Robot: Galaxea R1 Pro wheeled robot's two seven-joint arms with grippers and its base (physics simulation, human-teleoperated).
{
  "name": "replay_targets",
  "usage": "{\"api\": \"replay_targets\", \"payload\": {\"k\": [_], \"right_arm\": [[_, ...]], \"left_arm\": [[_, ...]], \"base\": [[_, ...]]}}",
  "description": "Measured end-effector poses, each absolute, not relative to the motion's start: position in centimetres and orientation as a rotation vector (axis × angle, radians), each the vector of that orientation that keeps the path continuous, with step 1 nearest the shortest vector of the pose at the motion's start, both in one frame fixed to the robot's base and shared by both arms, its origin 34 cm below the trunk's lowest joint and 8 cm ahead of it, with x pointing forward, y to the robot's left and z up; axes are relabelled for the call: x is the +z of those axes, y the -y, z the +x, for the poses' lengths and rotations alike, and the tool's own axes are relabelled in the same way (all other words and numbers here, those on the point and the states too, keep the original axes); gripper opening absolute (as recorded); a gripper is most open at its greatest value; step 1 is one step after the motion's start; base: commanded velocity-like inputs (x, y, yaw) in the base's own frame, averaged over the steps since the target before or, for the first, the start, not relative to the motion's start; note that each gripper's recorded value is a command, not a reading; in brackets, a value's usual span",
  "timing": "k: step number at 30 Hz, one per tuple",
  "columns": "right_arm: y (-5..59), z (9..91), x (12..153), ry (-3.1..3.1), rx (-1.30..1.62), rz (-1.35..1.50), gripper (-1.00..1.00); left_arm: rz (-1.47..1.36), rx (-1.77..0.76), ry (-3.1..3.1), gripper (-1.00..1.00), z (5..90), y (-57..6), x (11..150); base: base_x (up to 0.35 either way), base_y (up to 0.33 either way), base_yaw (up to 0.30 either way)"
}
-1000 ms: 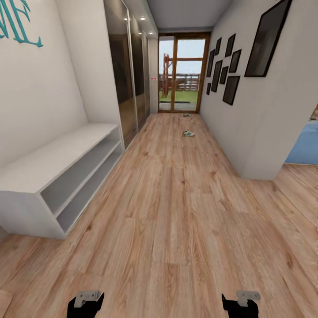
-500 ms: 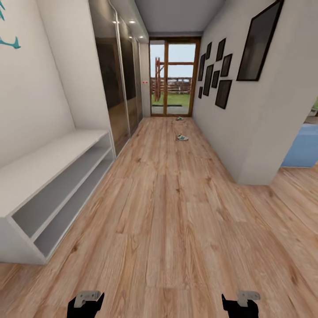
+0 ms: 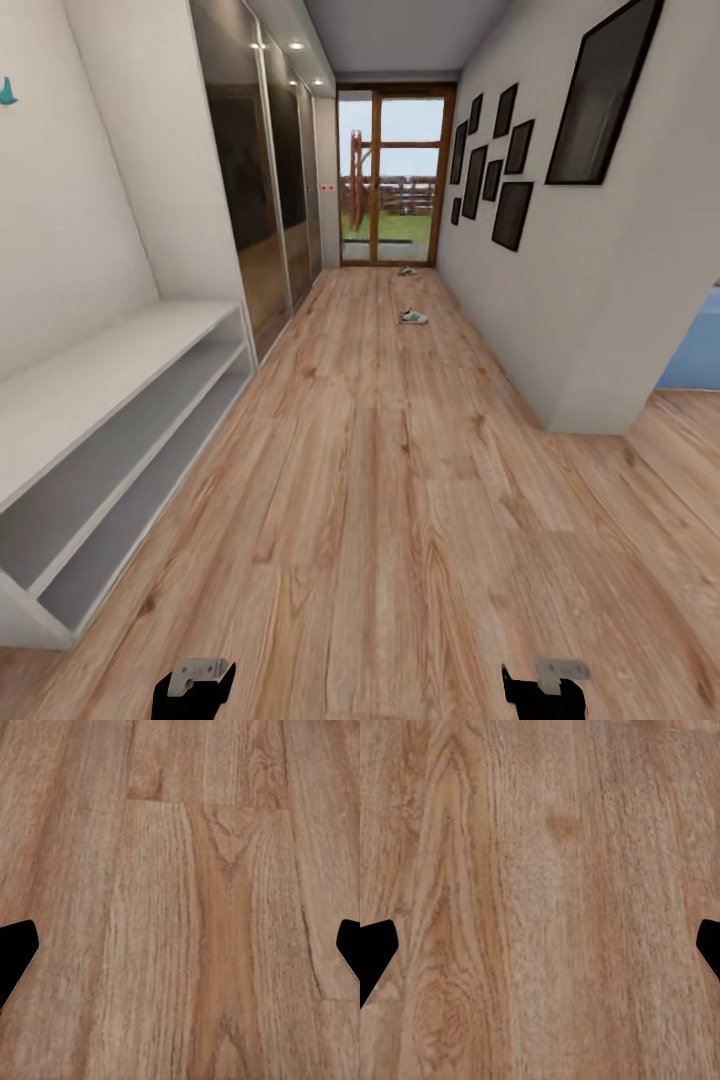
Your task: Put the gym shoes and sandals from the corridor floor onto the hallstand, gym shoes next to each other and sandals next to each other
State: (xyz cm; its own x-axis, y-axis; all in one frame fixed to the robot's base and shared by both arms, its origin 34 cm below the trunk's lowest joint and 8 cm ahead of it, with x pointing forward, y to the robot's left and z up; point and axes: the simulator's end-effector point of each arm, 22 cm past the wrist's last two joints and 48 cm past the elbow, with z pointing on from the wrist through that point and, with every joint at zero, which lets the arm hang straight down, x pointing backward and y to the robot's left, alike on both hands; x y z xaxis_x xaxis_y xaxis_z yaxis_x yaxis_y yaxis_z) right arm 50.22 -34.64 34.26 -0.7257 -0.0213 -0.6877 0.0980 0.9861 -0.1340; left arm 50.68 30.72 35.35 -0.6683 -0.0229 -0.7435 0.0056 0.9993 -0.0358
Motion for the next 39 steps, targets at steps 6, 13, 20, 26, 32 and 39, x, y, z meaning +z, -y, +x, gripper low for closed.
{"api": "replay_targets", "payload": {"k": [6,13,20,26,32,39], "right_arm": [[34.65,50.24,34.26,-2.374,-0.207,0.053,1.00],[34.67,50.21,34.25,-2.375,-0.208,0.054,1.00],[34.65,50.20,34.25,-2.375,-0.208,0.054,1.00],[34.66,50.18,34.23,-2.375,-0.208,0.053,1.00],[34.64,50.19,34.26,-2.375,-0.206,0.053,1.00],[34.64,50.27,34.36,-2.372,-0.207,0.053,1.00]], "left_arm": [[-0.012,-0.044,-2.302,1.00,50.69,-30.71,35.36],[-0.012,-0.044,-2.302,1.00,50.69,-30.71,35.36],[-0.012,-0.044,-2.302,1.00,50.68,-30.72,35.35],[-0.012,-0.044,-2.303,1.00,50.66,-30.70,35.34],[-0.012,-0.044,-2.302,1.00,50.70,-30.73,35.39],[-0.011,-0.044,-2.299,1.00,50.76,-30.73,35.48]], "base": [[0.339,0.000,0.000],[0.339,0.000,0.000],[0.339,0.000,0.000],[0.339,0.000,-0.016],[0.339,0.000,-0.183],[0.339,0.000,-0.144]]}}
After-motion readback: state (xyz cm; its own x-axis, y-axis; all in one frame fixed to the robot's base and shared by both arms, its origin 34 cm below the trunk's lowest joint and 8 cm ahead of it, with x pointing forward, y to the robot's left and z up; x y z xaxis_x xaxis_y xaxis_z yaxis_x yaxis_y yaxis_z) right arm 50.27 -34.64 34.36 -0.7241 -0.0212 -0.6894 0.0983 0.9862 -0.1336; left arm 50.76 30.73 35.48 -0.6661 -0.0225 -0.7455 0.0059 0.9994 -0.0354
